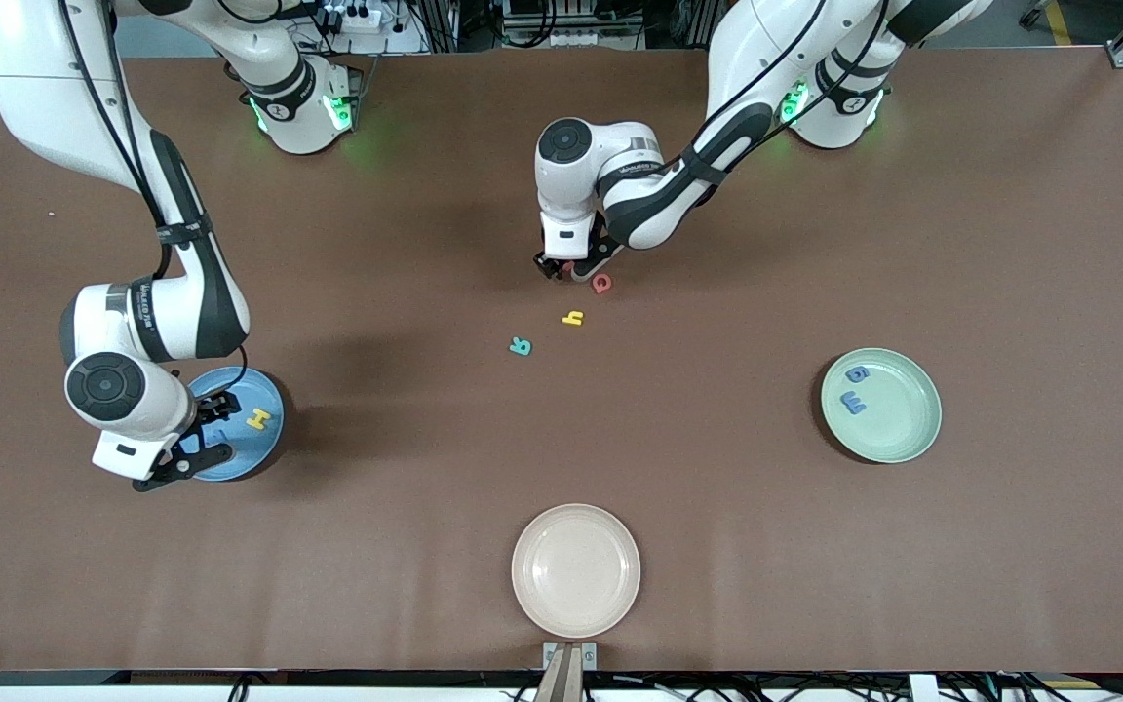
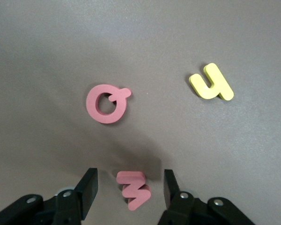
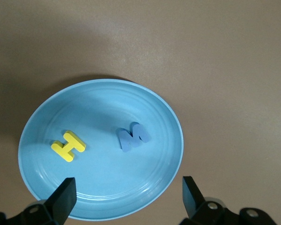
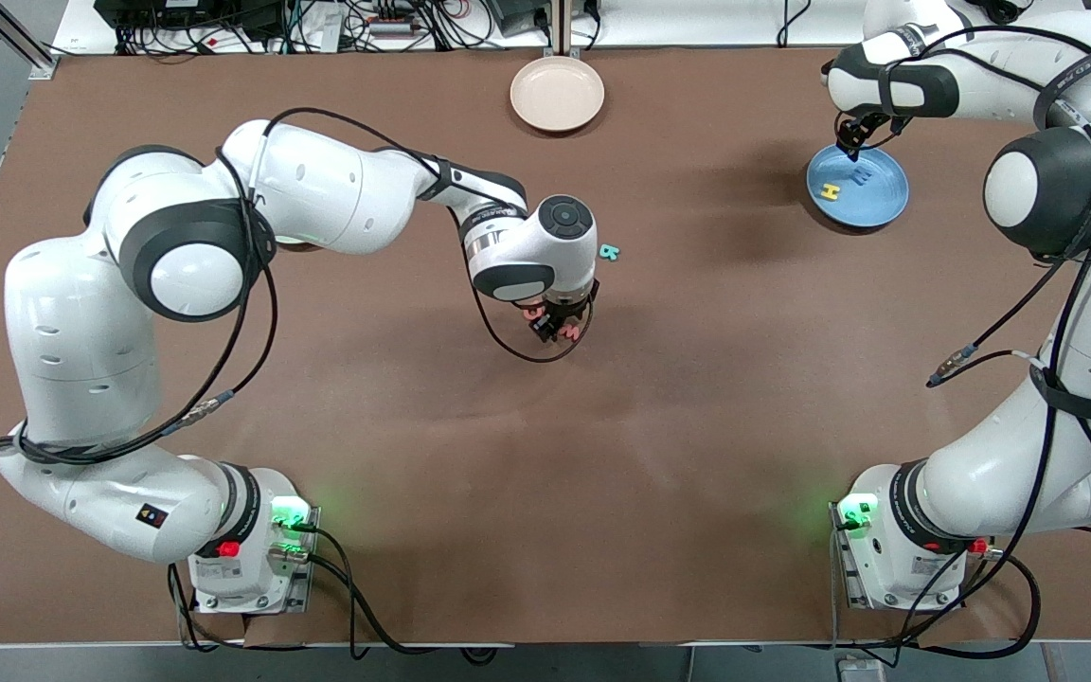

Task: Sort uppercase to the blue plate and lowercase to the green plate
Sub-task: 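Lower the left gripper and grasp the pink lowercase m letter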

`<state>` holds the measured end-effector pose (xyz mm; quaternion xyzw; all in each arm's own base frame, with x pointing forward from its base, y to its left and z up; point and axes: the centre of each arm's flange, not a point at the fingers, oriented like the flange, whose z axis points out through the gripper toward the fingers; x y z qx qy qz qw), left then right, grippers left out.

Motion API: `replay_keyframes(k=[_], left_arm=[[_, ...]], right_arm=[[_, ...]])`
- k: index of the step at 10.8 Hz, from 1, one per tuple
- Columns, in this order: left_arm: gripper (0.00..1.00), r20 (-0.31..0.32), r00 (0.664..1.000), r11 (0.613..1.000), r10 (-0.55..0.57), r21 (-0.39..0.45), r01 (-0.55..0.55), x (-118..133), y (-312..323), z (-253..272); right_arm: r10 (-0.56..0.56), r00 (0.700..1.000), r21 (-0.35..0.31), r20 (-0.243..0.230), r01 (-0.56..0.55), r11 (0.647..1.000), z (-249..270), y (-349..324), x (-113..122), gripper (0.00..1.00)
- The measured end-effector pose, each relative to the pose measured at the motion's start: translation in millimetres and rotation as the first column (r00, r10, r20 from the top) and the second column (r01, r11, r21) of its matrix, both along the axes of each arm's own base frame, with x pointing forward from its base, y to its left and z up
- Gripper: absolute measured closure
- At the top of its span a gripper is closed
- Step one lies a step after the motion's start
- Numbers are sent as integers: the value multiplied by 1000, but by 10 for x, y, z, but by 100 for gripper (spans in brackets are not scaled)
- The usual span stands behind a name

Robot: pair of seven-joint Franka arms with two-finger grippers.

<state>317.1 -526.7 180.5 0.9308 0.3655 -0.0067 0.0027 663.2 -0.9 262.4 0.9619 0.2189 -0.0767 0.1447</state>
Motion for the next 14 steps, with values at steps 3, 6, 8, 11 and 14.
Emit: replay_keyframes(k=[3,6,8,11,14], left_arm=[[35,-5,1000,1000,-1,-2,1,-13,-14,-31],[50,-8,1000,1000,-1,-2,1,-15,-19,-46],[63,-10,1000,1000,-1,-2,1,-15,-20,-55],[72,-11,1000,1000,3,-7,-3,8,-42,-58],[73,-4,1000,1000,8,-16,-8,57,-66,-19]], right_arm=[[0,1000,1,0,0,1000,0,3,0,0],[0,1000,1,0,0,1000,-1,6,0,0],[1,1000,1,0,-1,1000,-1,11,0,0],[2,1000,1,0,-2,1000,-1,18,0,0],[2,1000,2,0,-2,1000,-2,24,-1,0]])
